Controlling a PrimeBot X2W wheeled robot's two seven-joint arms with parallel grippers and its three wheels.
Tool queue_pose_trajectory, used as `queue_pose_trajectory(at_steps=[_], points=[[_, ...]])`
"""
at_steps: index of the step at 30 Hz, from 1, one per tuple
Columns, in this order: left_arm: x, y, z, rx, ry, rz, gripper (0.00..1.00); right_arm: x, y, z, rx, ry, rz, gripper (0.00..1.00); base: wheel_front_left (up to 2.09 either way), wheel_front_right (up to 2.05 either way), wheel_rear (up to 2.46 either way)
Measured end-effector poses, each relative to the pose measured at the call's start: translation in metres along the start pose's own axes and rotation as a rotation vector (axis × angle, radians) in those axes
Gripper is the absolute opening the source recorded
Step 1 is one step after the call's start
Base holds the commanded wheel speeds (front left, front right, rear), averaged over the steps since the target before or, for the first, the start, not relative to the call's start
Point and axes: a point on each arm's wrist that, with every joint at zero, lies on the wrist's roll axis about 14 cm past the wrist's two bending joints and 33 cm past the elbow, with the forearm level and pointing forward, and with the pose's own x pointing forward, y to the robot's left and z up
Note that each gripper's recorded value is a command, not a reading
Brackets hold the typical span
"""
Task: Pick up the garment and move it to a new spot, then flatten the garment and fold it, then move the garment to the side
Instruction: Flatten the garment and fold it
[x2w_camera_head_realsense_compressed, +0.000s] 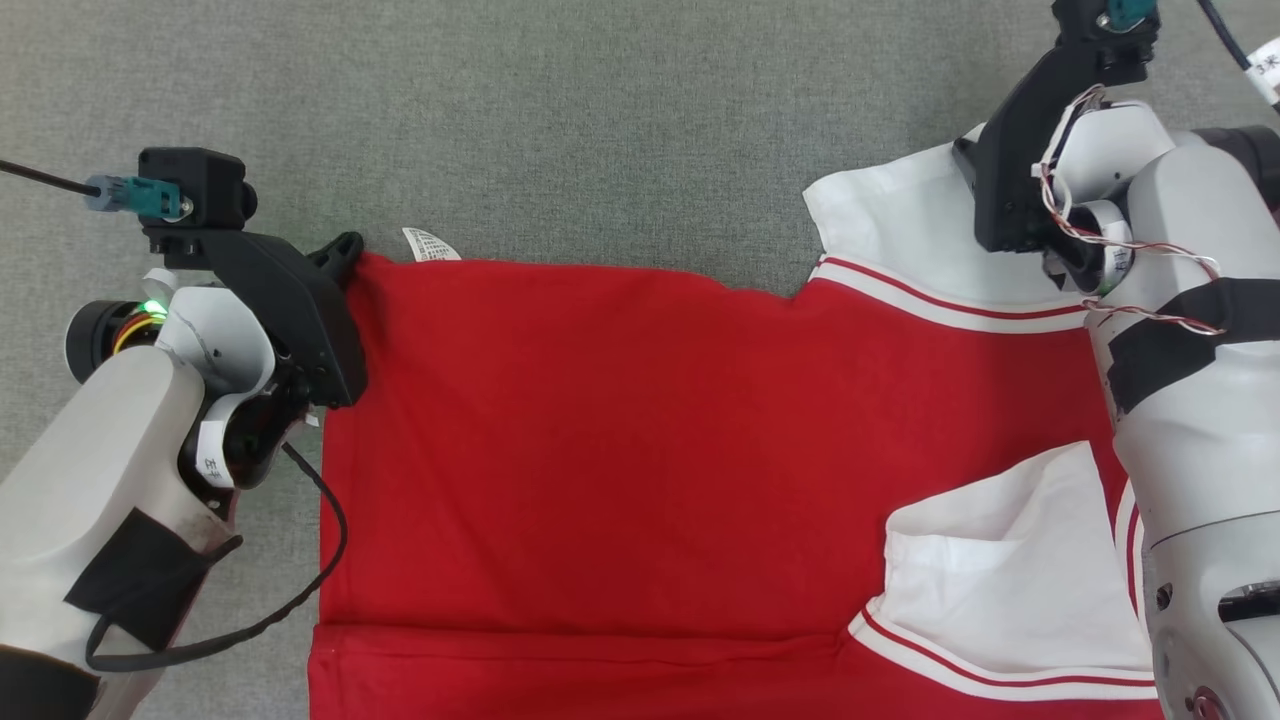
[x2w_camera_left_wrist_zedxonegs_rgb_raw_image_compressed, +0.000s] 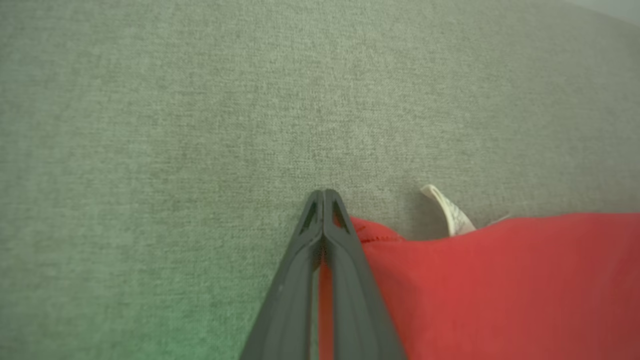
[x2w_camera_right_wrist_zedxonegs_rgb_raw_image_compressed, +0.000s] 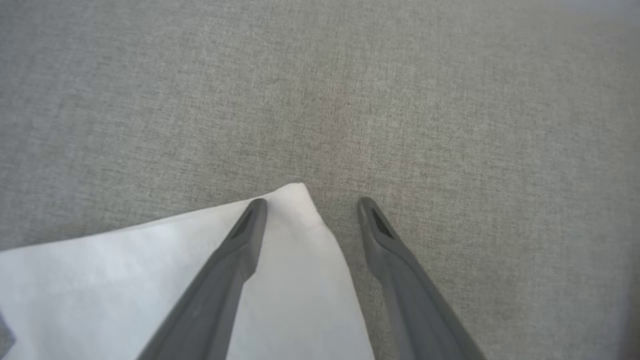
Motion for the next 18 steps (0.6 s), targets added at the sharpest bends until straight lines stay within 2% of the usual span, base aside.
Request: queue_pose_trajectory(at_steps=[1, 2, 3, 4, 18], points=[[0.0, 0.0, 0.0, 0.0, -0.001, -0.001, 0.0, 0.0, 0.002, -0.002, -0.002, 0.009, 0.005, 0.75, 0.0, 0.0, 0.0], [-0.001, 0.0, 0.0, 0.003, -0.001, -0.004, 0.0, 0.001, 0.004, -0.003, -0.008, 0.016, 0.01, 0.39, 0.0, 0.0, 0.0], [-0.002, -0.001, 0.001, 0.003, -0.011, -0.004, 0.0, 0.0, 0.006, -0.004, -0.018, 0.019, 0.013, 0.24, 0.0, 0.0, 0.0], [-0.002, -0.001, 0.002, 0.003, -0.016, -0.004, 0.0, -0.001, 0.008, -0.004, -0.025, 0.02, 0.018, 0.0, 0.0, 0.0, 0.0], [-0.026, -0.003, 0.023, -0.005, -0.253, 0.044, 0.0, -0.039, -0.018, 0.018, 0.02, -0.233, -0.008, 0.0, 0.0, 0.0, 0.0]])
